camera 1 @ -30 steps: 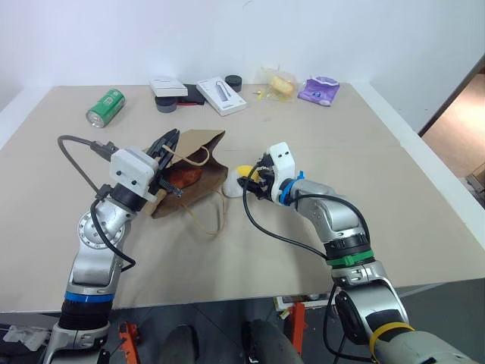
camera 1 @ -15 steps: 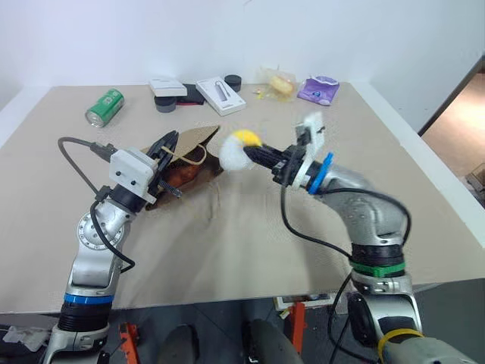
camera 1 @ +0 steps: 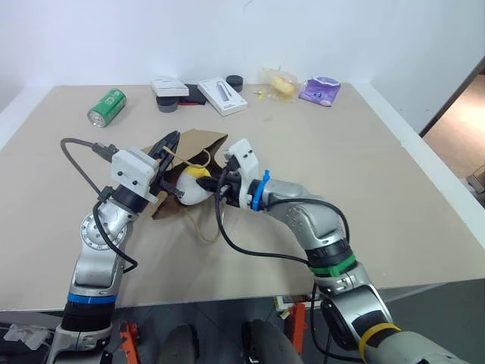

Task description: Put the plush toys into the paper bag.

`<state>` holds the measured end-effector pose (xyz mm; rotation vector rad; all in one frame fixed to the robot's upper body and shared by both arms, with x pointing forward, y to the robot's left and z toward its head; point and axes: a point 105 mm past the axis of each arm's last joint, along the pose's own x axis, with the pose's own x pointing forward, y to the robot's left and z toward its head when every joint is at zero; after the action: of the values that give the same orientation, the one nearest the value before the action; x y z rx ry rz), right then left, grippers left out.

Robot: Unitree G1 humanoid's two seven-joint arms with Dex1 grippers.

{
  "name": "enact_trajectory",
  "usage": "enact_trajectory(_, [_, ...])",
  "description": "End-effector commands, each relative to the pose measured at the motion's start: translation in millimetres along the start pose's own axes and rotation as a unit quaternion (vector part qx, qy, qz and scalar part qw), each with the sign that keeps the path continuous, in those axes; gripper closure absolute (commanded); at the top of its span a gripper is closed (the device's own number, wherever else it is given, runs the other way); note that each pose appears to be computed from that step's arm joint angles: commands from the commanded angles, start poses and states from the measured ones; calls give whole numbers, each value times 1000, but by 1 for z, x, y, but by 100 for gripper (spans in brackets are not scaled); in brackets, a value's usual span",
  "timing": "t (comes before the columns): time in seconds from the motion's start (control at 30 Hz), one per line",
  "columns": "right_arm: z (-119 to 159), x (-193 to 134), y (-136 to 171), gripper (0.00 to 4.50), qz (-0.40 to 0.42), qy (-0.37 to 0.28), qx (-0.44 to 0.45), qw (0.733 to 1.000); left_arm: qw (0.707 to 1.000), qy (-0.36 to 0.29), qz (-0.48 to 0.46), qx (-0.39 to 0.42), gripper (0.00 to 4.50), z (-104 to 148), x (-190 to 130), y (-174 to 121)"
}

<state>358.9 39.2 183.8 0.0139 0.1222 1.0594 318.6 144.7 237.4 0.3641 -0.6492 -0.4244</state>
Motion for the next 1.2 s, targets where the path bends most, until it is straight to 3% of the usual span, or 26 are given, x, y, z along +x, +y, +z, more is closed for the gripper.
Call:
enact_trajectory(0.03, [22, 16, 5, 437, -4, -34, -24, 999, 1000, -17, 13, 9, 450, 10, 1, 6])
enact_trajectory(0.37, [16, 52, 31, 437, -10, -27, -57, 998, 1000, -14, 18, 7, 450, 11, -1, 4])
enact_trajectory(0.5, [25, 36, 36, 293, 26, -54, -70, 996, 1000, -13, 23, 8, 450, 11, -1, 5])
enact_trajectory(0.67, [30, 1, 32, 38, 48, -69, -100, 991, 1000, -12, 27, 7, 450, 10, -1, 6])
enact_trajectory(0.7, [29, -8, 29, 7, 49, -68, -108, 991, 1000, -13, 27, 6, 450, 10, 0, 6])
enact_trajectory(0.9, [14, -67, 16, 7, 35, -74, -176, 981, 1000, -14, 27, 2, 450, 10, 3, 8])
enact_trajectory(0.97, [-4, -81, 17, 7, 30, -55, -264, 962, 1000, -14, 25, 0, 450, 9, 3, 8])
enact_trajectory(1.03, [-28, -90, 16, 7, 30, -23, -375, 926, 1000, -13, 24, -2, 450, 8, 4, 8])
enact_trajectory(1.2, [-73, -93, 18, 7, 55, 18, -594, 802, 1000, -12, 22, -7, 450, 6, 5, 8])
